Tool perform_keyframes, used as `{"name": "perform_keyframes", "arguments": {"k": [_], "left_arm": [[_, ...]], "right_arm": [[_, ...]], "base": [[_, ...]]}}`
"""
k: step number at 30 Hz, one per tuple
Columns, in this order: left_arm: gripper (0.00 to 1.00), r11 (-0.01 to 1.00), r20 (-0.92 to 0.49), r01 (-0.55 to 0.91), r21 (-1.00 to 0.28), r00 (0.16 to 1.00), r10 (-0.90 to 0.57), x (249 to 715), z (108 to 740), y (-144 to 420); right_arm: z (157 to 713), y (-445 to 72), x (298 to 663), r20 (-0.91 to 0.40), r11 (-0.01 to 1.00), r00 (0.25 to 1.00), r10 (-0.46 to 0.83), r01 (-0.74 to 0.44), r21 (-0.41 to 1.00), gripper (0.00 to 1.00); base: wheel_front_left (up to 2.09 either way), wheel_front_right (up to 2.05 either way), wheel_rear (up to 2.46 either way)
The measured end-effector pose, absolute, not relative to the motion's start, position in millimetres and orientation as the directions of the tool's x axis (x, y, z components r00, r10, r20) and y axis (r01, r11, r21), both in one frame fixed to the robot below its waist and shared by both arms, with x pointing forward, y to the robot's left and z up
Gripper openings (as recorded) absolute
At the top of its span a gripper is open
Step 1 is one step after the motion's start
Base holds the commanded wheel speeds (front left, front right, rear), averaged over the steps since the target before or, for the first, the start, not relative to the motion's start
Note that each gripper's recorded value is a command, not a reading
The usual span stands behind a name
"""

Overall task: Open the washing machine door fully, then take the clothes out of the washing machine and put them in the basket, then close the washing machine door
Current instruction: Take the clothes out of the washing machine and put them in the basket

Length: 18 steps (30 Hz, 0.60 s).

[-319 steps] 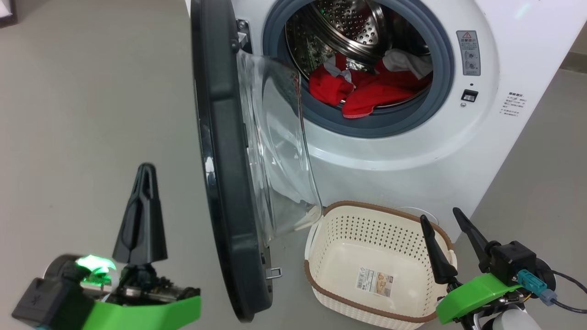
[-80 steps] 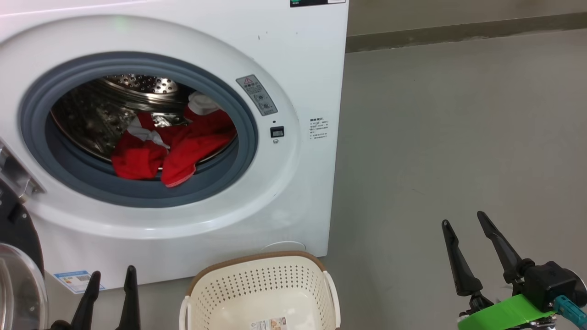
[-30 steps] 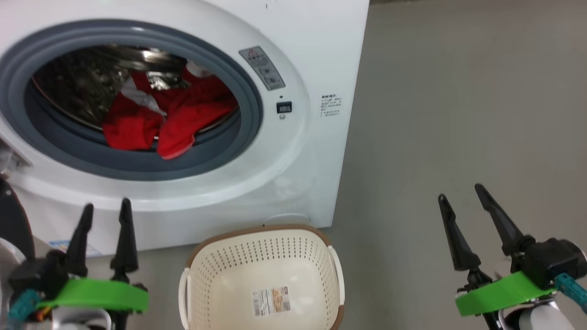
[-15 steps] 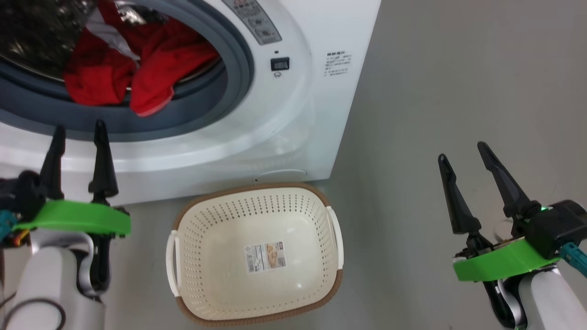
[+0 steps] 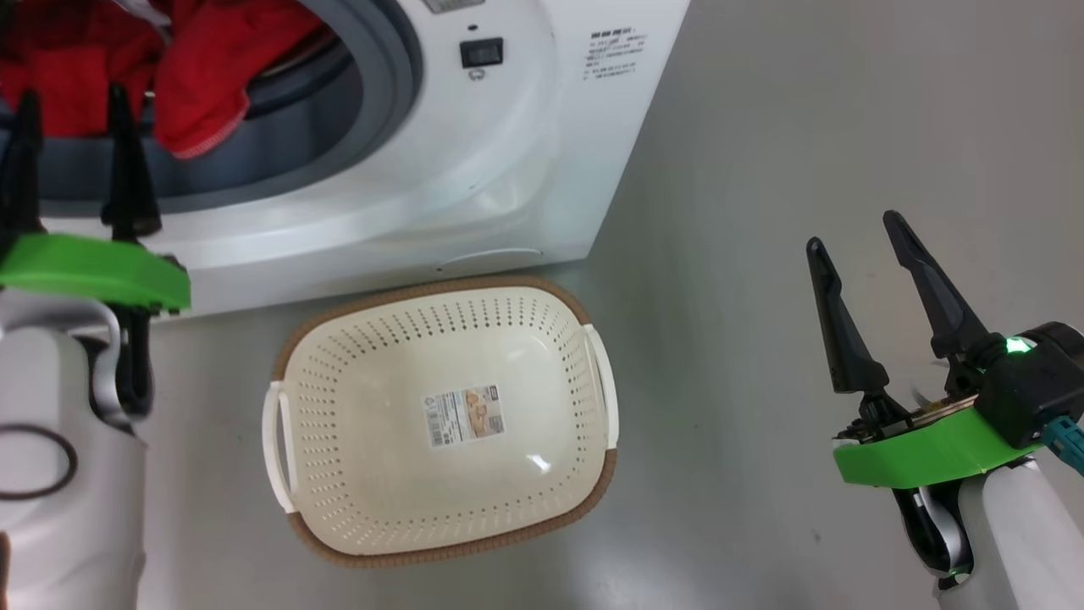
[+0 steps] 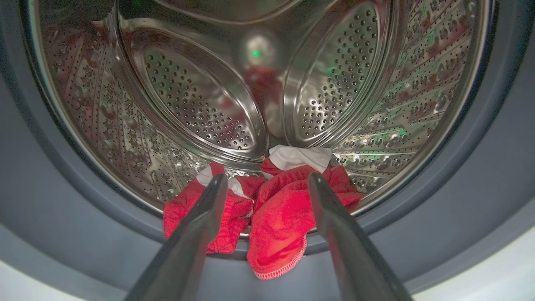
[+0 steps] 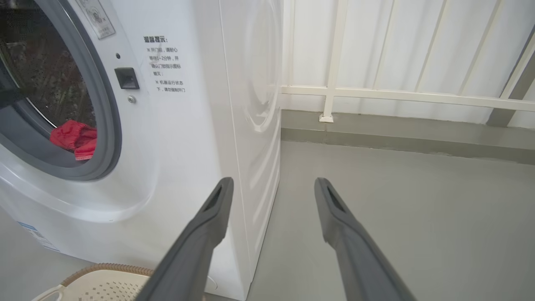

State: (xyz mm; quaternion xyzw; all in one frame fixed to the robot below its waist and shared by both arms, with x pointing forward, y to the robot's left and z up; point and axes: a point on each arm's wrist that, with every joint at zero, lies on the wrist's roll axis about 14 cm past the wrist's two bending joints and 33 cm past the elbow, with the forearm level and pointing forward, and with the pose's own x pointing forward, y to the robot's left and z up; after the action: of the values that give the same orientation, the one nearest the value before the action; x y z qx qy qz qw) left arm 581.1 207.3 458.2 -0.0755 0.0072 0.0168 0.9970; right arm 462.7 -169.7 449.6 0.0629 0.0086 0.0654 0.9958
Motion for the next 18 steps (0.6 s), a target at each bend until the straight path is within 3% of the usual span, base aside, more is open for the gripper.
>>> {"name": "perform_keyframes", "arguments": {"k": [10,18], "left_arm": [[1.00,0.992,-0.102,-0.068,-0.106,0.993,0.057,621.2,427.4,207.9],[1.00,0.993,-0.192,-0.116,0.017,0.974,0.117,635.3,400.7,223.4]], "right_arm": [[426.3,-166.7,474.8,-0.051,0.981,0.988,0.144,-0.136,0.136,1.00],[411.8,-163.0,475.6,-0.085,0.978,0.984,0.156,-0.142,0.155,1.00]], "base": [[0.00,0.00,0.00],[0.00,0.00,0.00]]}}
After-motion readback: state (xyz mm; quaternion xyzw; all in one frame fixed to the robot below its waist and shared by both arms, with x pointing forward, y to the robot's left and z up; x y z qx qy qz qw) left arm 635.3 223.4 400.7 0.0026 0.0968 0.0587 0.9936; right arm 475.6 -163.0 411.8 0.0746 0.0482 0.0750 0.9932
